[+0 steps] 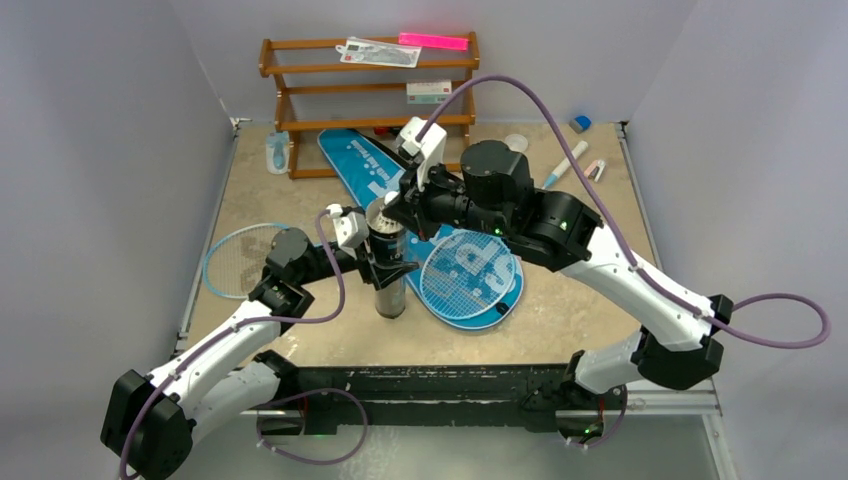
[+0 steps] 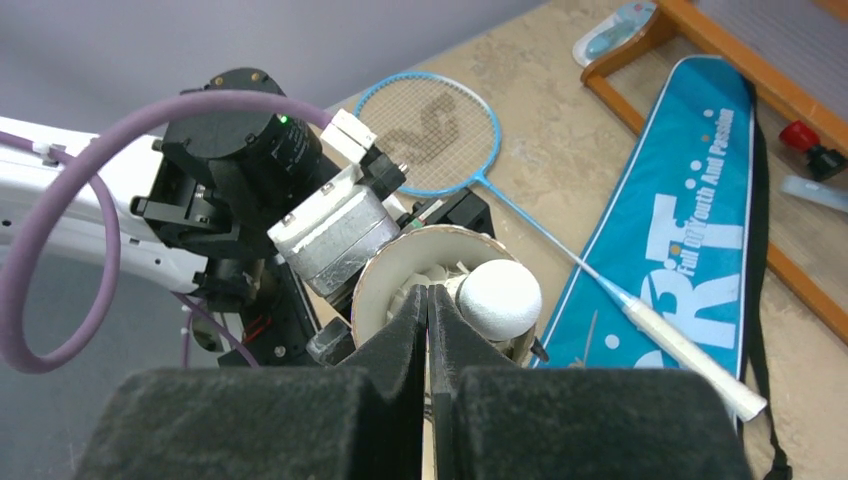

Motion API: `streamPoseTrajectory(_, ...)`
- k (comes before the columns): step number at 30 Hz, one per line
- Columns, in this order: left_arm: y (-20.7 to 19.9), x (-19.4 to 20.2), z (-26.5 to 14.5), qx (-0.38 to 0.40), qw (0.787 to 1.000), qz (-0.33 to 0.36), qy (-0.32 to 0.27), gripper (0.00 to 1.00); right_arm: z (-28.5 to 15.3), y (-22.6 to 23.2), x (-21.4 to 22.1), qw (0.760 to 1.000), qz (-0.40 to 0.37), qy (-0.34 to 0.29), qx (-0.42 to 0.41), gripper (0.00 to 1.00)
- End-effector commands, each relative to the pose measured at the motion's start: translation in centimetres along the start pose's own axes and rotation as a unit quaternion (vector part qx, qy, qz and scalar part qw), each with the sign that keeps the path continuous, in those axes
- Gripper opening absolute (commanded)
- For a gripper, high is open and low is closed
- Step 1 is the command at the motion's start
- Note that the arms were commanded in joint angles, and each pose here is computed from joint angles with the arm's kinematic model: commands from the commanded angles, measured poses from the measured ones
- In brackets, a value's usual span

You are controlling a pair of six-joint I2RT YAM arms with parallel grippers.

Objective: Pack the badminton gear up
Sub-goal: Place the shuttlecock at the shuttle tube.

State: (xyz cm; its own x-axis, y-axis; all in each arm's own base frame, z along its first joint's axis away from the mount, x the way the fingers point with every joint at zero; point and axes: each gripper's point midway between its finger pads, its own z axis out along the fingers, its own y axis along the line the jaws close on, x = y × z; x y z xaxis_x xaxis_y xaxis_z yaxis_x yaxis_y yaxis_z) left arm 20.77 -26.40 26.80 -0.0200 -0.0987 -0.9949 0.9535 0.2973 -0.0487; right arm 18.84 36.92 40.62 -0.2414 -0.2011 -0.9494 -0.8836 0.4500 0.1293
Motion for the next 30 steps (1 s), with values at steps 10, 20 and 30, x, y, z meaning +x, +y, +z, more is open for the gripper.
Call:
streamPoseTrajectory(10,-0.6,-0.1,0.1,0.017,1.0,0.009,-0.008,0.43,-2.9,-1.7,-5.9,0.992,-0.038,-0.104,0.057,0.09)
streamPoseTrajectory(20,-0.7,-0.1,-0.1,0.016,1.0,0.012,-0.007,0.43,-1.5,-1.9,-3.4,0.994,-0.019,-0.087,0.056,0.21)
streamPoseTrajectory(30,-0.8,-0.1,-0.1,0.019,1.0,0.01,-0.006,0.43,-1.8,0.1,-2.0,0.998,-0.001,-0.07,0.001,0.15)
